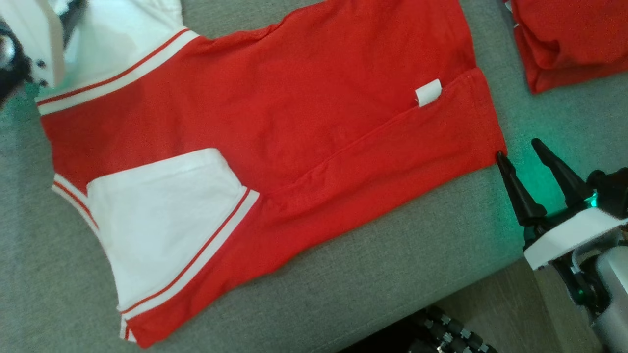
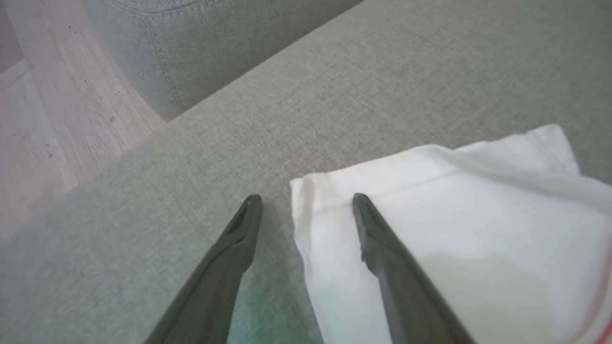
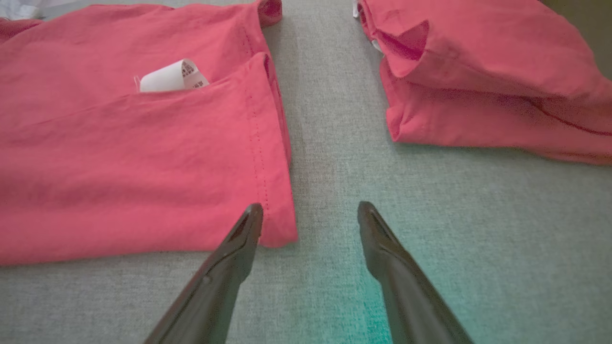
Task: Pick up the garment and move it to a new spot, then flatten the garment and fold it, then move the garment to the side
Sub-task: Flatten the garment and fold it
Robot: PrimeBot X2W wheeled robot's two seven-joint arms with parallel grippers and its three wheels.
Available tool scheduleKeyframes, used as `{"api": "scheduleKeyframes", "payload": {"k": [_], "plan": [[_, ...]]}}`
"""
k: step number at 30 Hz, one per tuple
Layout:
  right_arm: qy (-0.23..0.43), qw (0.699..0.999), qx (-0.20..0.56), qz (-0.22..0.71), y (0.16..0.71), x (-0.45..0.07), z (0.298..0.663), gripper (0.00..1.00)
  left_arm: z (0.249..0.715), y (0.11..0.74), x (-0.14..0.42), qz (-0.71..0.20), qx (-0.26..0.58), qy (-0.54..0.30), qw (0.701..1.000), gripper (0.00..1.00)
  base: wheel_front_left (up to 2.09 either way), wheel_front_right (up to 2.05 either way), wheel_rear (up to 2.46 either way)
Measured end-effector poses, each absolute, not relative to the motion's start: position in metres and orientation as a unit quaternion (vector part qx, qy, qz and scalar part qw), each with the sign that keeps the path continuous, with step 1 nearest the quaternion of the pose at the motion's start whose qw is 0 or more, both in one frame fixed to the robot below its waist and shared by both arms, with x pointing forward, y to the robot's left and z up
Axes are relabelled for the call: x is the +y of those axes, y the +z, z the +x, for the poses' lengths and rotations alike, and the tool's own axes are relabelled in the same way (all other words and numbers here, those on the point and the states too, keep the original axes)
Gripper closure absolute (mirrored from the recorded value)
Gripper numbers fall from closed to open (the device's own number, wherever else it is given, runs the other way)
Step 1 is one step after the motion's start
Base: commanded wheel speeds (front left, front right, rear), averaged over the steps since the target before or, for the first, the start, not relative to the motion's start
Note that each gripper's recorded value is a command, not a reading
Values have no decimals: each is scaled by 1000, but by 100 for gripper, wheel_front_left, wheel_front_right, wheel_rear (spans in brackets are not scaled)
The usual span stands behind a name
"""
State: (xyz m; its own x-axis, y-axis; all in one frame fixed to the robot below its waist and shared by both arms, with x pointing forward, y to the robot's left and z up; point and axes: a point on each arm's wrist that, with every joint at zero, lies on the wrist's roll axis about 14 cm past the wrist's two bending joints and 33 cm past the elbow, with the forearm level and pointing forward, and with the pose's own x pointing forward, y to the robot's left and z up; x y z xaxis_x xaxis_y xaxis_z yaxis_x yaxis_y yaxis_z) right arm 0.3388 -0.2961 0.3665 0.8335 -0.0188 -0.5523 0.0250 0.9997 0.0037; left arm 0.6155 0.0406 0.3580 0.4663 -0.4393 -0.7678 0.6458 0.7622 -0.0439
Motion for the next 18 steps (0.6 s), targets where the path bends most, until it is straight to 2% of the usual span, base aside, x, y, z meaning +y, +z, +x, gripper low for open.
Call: {"api": "scheduleKeyframes", "payload": {"k": [6,7,8,9,12,18], "plan": [[-17,956,292,6,365,-298,334,0,626,359,46,134,402,-307,852,0,0,0,0],[-18,956,292,6,365,-299,333,0,626,359,46,132,403,-307,852,54,0,0,0],[-19,956,292,6,365,-299,333,0,625,360,45,129,405,-308,851,90,0,0,0],[-19,956,292,6,365,-300,333,0,623,360,44,128,407,-310,850,100,0,0,0],[-19,957,288,5,367,-300,334,0,617,363,40,124,409,-319,846,100,0,0,0],[-11,962,274,1,375,-299,341,0,618,382,33,121,367,-332,861,100,0,0,0]]}}
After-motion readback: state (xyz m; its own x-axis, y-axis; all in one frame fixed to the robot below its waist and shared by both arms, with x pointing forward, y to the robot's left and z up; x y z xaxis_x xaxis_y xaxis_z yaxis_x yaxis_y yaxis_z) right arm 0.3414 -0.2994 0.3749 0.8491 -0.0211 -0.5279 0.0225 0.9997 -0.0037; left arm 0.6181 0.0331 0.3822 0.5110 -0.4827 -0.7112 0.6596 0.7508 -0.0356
